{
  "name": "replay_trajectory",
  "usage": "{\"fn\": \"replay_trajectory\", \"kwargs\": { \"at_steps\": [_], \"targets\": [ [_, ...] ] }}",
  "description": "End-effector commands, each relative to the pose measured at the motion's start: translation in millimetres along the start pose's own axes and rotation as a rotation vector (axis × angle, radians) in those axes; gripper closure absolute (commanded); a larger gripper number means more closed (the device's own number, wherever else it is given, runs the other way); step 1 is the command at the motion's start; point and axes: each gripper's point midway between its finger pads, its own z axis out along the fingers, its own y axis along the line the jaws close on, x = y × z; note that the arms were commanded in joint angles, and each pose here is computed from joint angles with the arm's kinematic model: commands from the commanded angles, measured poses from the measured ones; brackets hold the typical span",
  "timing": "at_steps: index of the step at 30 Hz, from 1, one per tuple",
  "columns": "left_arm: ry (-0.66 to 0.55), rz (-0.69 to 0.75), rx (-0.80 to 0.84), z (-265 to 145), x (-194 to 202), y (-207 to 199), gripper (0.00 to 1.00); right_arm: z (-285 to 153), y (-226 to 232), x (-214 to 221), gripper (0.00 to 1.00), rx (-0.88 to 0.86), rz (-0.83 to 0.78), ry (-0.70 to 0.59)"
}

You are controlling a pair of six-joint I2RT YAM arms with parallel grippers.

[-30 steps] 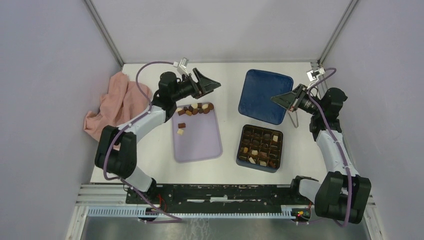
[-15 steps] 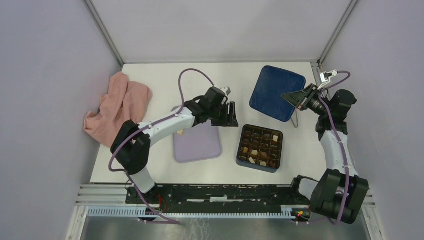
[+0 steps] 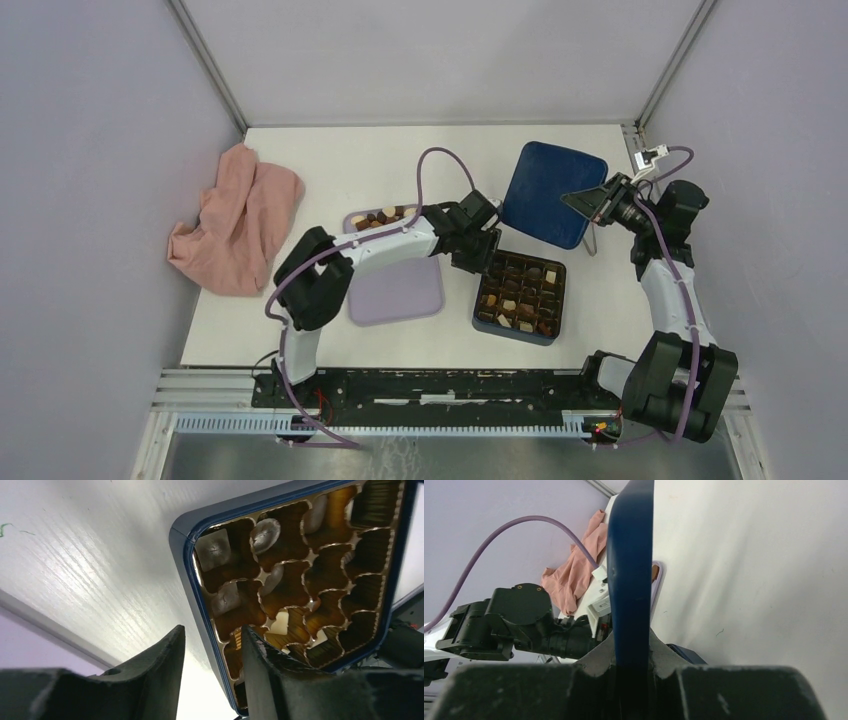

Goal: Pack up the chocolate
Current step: Move the packing box to the center of the board.

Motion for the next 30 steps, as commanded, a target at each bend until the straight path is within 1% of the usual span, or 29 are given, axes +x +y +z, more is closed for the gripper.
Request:
{"fn": "replay_trajectory", "kwargs": {
  "at_steps": [1, 7, 9, 12, 13, 14, 22, 28, 29, 30],
  "targets": [
    [0.039, 0.032, -0.051, 6, -2, 1, 0.52, -2, -1, 0, 1.00, -0.002, -0.033, -0.001],
    [0.072, 0.011, -0.131, 16, -4, 11, 0.67, -2, -2, 3, 1.00, -0.001, -0.028, 0.002],
    [0.069, -0.004, -0.160, 18, -7, 14, 0.76, -2, -2, 2, 1.00, -0.001, -0.029, 0.001],
    [0.029, -0.039, -0.222, 16, -21, 22, 0.92, -2, 0, 0, 1.00, -0.005, -0.040, -0.002],
    [0.017, -0.056, -0.240, 16, -25, 24, 0.96, -3, 0, -2, 1.00, -0.004, -0.042, -0.004],
    [0.010, -0.079, -0.254, 15, -30, 29, 0.98, -3, 0, -3, 1.00, -0.005, -0.046, -0.006],
    [-0.083, -0.260, -0.284, 12, -74, 82, 0.98, -3, 1, -14, 1.00, -0.012, -0.054, -0.024],
    [-0.139, -0.344, -0.287, 9, -98, 110, 0.97, -3, 2, -12, 1.00, -0.019, -0.047, -0.019],
    [-0.146, -0.348, -0.273, 8, -100, 111, 0.89, -3, 3, -12, 1.00, -0.030, -0.044, -0.017],
    [-0.161, -0.347, -0.256, 4, -104, 109, 0.76, -3, 5, -10, 1.00, -0.046, -0.033, -0.013]
  ]
}}
